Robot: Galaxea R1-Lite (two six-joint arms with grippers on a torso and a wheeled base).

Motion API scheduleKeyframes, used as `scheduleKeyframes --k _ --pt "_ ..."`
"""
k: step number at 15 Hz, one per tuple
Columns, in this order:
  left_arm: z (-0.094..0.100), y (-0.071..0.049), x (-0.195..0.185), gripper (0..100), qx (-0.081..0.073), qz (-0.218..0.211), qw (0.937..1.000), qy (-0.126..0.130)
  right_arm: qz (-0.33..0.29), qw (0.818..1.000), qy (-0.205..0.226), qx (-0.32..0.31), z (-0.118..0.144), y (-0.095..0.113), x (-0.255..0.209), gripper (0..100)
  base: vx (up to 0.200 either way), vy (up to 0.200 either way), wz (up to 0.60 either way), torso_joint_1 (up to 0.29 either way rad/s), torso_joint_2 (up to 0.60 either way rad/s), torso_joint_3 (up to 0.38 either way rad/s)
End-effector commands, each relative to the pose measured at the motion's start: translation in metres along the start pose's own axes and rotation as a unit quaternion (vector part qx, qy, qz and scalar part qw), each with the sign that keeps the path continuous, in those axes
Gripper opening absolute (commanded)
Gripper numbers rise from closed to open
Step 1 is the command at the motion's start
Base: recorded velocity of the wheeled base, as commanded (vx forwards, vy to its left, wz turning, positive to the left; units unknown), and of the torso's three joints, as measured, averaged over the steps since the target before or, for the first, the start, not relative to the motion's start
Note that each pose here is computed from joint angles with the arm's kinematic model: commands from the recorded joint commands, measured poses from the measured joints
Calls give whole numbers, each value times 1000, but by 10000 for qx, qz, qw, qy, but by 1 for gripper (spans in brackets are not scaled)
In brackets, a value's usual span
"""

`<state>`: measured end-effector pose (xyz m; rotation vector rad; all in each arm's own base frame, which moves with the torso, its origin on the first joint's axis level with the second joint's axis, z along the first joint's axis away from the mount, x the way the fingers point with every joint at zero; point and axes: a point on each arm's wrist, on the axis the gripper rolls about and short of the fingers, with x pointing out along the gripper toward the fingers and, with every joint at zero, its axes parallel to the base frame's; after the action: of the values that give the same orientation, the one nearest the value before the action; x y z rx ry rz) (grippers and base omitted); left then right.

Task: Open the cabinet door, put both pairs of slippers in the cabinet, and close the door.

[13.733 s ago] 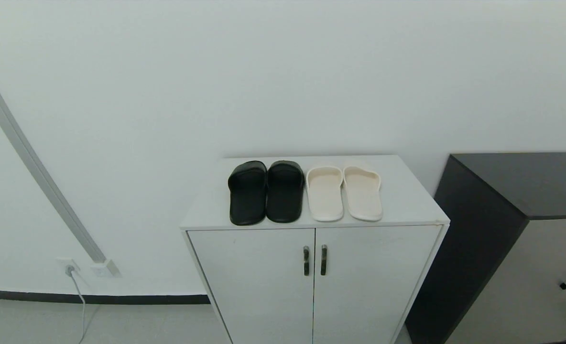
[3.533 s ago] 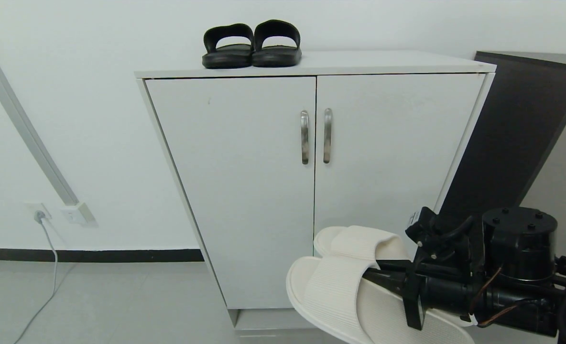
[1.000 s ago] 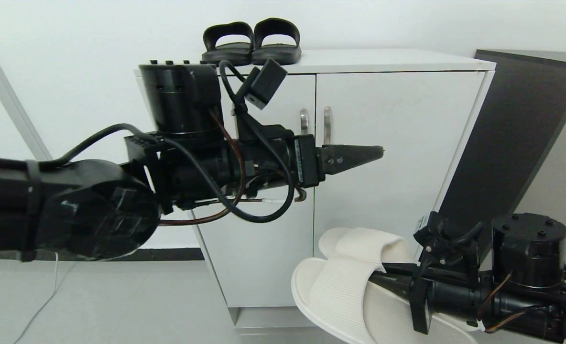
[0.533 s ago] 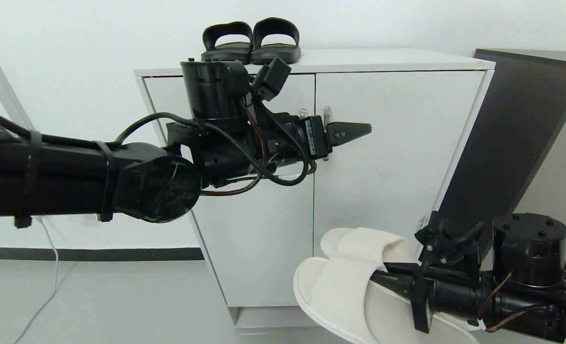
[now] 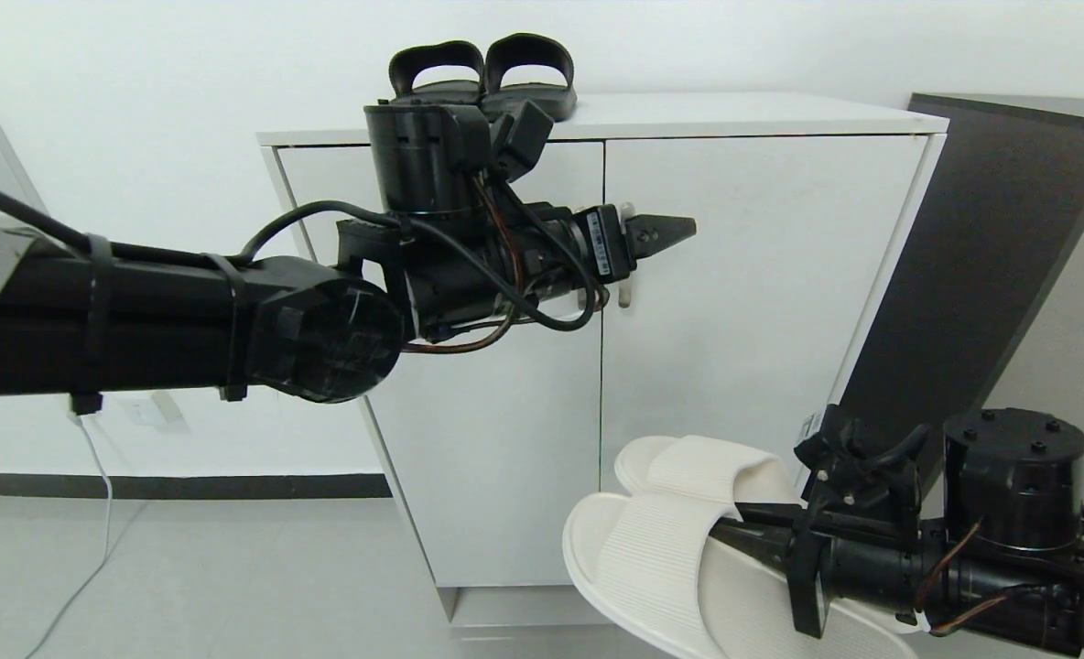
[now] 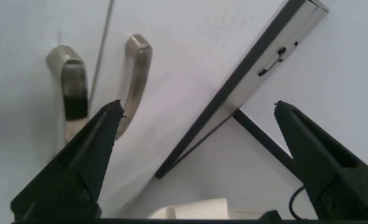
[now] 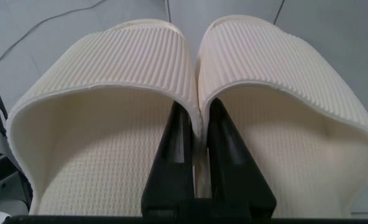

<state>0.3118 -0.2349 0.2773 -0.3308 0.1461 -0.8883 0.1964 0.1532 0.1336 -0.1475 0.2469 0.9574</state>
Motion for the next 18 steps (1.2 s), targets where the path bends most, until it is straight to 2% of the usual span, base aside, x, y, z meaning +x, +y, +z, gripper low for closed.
scheduleKeyframes --k 1,5,8,9,12,14,15,18 --pt "-4 5 11 100 -6 85 10000 -11 3 10000 -12 -8 1 0 0 0 0 0 0 0 0 0" --pt "-8 9 19 100 -10 94 9999 34 3 10000 -12 -8 1 0 0 0 0 0 0 0 0 0" --pt "-5 8 20 100 -3 47 10000 19 4 10000 3 -3 0 1 -1 0 0 0 0 0 0 0" --pt "-4 7 19 0 -1 45 10000 12 19 10000 -6 -5 0 1 -2 0 0 0 0 0 0 0" --pt "-5 6 15 0 -18 43 10000 52 45 10000 21 -6 -3 3 -5 0 0 0 0 0 0 0" --pt "-4 0 6 0 -29 -41 9999 91 486 9988 -17 -10 -5 10 -16 0 0 0 0 0 0 0" --pt "-4 -4 2 0 -54 -74 9999 111 702 9975 -84 -26 -5 13 -22 0 0 0 0 0 0 0" --pt "-3 -27 -15 0 -99 -294 9994 155 813 9967 -52 -21 -7 15 -25 0 0 0 0 0 0 0"
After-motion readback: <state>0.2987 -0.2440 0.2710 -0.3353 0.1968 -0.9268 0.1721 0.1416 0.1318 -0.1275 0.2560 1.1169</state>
